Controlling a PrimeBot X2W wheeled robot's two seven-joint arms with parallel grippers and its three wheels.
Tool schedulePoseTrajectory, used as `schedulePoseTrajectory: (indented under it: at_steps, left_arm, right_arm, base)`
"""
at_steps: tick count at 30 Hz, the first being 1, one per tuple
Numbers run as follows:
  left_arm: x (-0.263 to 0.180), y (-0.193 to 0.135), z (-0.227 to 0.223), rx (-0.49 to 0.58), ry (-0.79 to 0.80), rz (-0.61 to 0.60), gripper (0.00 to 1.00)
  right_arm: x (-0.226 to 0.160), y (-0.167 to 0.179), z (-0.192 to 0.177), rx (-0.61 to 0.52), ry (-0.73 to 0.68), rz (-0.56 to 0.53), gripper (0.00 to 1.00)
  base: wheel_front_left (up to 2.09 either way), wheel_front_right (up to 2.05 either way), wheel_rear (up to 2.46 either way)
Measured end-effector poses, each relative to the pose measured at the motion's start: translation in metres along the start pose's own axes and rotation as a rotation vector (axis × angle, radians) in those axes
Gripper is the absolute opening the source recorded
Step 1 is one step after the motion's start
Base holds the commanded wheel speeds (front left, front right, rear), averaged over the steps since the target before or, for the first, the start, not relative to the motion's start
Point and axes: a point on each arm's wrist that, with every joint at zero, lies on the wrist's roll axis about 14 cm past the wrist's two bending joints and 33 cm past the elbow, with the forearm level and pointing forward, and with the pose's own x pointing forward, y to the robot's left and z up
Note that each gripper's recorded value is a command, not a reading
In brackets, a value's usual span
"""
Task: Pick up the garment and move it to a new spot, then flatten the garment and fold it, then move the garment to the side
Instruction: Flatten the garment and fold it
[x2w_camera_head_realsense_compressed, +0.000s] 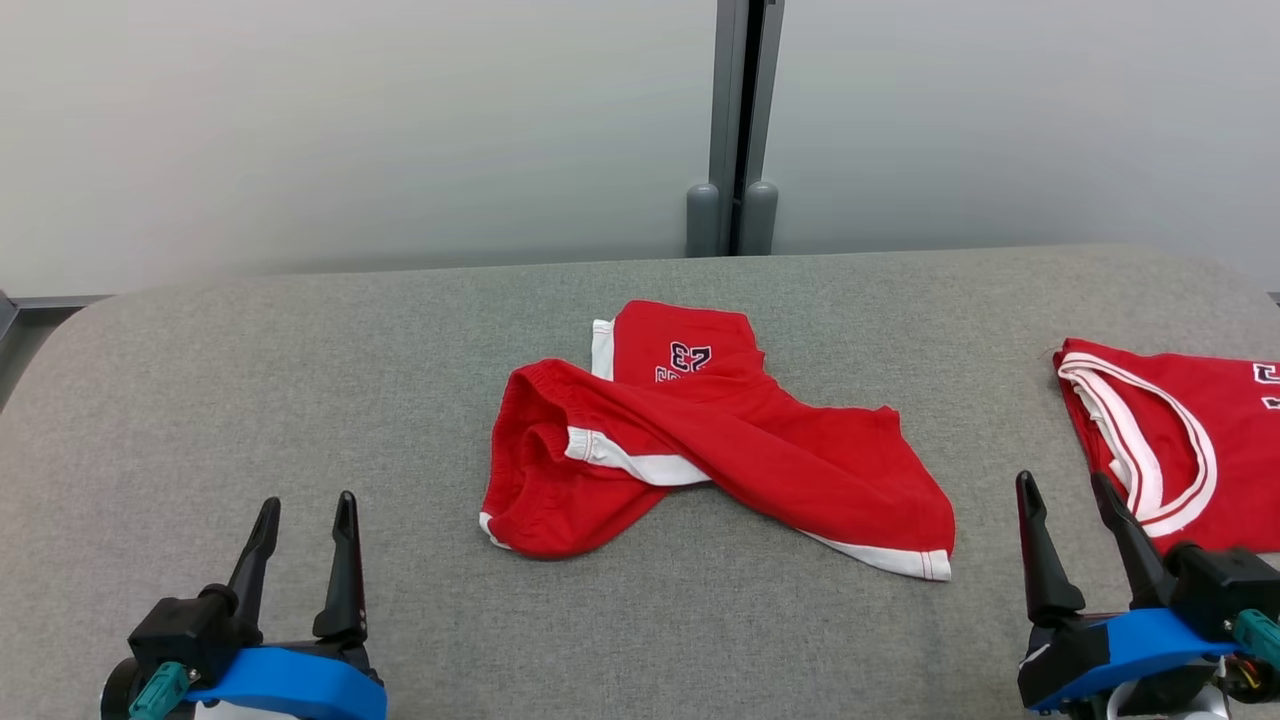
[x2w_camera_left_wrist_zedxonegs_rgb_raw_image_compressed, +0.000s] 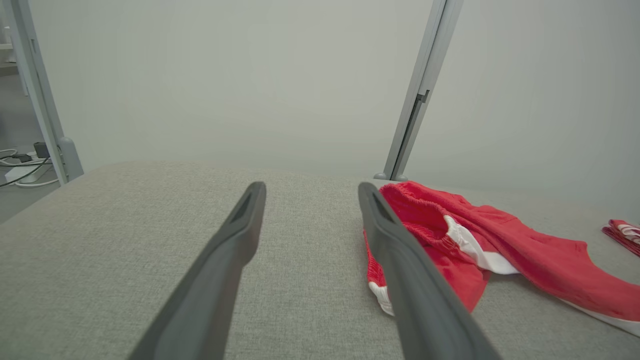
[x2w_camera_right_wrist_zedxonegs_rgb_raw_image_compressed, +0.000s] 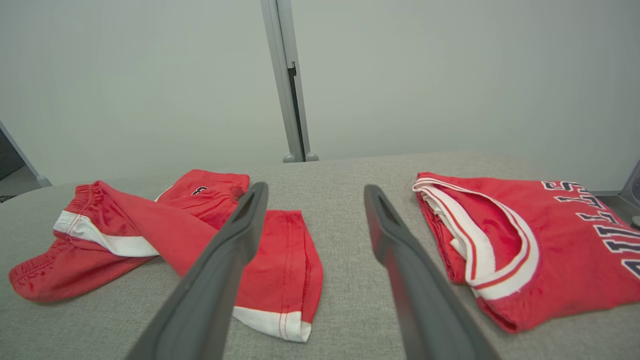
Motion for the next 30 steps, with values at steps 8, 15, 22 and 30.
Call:
schedulePoseTrajectory:
  at_steps: [8,15,22,30]
  left_arm:
    - [0.0,-0.006,-0.003,-0.003,0.004,-0.009,1.0]
    - [0.001,-0.005,-0.006,0.005,0.015,-0.014,1.0]
    - [0.027,-0.053,-0.014,0.019,0.079,-0.171,1.0]
    - [0.059,-0.114,-0.056,-0.007,0.319,-0.329,1.0]
  right_arm:
    - [0.0,0.002,0.0,0.002,0.002,0.005,1.0]
    - [0.001,0.003,-0.003,0.006,0.011,0.008,1.0]
    - [0.005,0.01,-0.009,0.005,0.033,0.029,1.0]
    - [0.012,0.015,-0.02,0.011,0.064,0.043,1.0]
  base:
    - [0.0,0.0,0.0]
    - [0.0,0.0,0.0]
    - [0.0,0.0,0.0]
    - [0.0,0.0,0.0]
